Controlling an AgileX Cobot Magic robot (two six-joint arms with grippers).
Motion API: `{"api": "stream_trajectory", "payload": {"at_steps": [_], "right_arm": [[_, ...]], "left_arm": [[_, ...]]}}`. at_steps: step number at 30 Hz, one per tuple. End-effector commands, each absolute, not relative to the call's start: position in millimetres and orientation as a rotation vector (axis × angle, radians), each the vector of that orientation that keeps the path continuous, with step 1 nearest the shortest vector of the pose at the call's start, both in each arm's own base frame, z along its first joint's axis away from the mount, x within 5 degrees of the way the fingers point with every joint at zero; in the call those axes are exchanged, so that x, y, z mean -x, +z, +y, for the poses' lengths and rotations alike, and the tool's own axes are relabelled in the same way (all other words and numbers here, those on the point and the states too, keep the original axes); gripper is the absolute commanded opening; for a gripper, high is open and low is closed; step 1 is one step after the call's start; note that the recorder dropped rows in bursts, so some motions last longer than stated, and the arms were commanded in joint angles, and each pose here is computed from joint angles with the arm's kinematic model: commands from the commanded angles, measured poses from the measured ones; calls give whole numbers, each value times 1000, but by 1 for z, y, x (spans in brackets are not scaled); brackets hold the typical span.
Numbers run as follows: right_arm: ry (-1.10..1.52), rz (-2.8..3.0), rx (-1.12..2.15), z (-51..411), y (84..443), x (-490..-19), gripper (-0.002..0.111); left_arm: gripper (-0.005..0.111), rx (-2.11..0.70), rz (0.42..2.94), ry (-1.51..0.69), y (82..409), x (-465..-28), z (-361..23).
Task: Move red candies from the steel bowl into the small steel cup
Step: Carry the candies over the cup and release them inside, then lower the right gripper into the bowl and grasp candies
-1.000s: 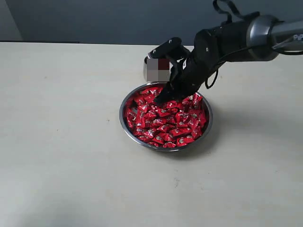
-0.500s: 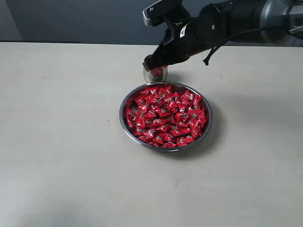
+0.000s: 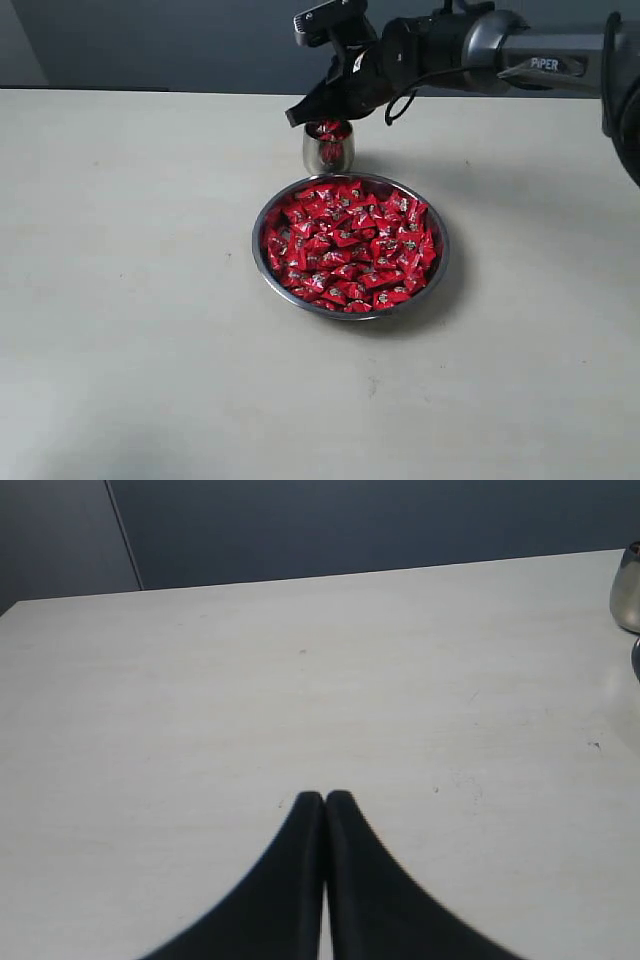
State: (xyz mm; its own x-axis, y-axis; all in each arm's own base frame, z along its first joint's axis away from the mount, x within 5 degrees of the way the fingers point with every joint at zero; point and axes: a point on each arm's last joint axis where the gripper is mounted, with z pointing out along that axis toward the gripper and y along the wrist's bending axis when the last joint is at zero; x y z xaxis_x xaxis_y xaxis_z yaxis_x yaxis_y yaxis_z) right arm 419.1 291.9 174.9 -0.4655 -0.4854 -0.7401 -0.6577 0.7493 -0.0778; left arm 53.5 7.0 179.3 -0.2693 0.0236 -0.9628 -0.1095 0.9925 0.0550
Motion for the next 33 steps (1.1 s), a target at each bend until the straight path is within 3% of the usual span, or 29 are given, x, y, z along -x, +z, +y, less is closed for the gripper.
{"api": "stream_trajectory", "payload": {"at_steps": [1,3,5,7,16,27,33], "right_arm": [[279,2203,823,285,162,-429,4],[278,2213,827,285,159,-429,13],[273,2214,842,284,161,-428,32],[271,2217,850,283,166,-426,38],[276,2333,971,269,232,-392,32],[389,2465,1174,266,178,-333,32],[373,2501,1220,273,150,-325,32]], "left_arm": [[0,55,1821,124,183,-53,7],[0,55,1821,124,183,-53,7],[0,55,1821,124,183,-53,7],[0,55,1821,124,183,-53,7],[0,55,1821,124,183,-53,7],[0,55,1821,124,183,-53,7],[0,55,1821,124,183,-53,7]]}}
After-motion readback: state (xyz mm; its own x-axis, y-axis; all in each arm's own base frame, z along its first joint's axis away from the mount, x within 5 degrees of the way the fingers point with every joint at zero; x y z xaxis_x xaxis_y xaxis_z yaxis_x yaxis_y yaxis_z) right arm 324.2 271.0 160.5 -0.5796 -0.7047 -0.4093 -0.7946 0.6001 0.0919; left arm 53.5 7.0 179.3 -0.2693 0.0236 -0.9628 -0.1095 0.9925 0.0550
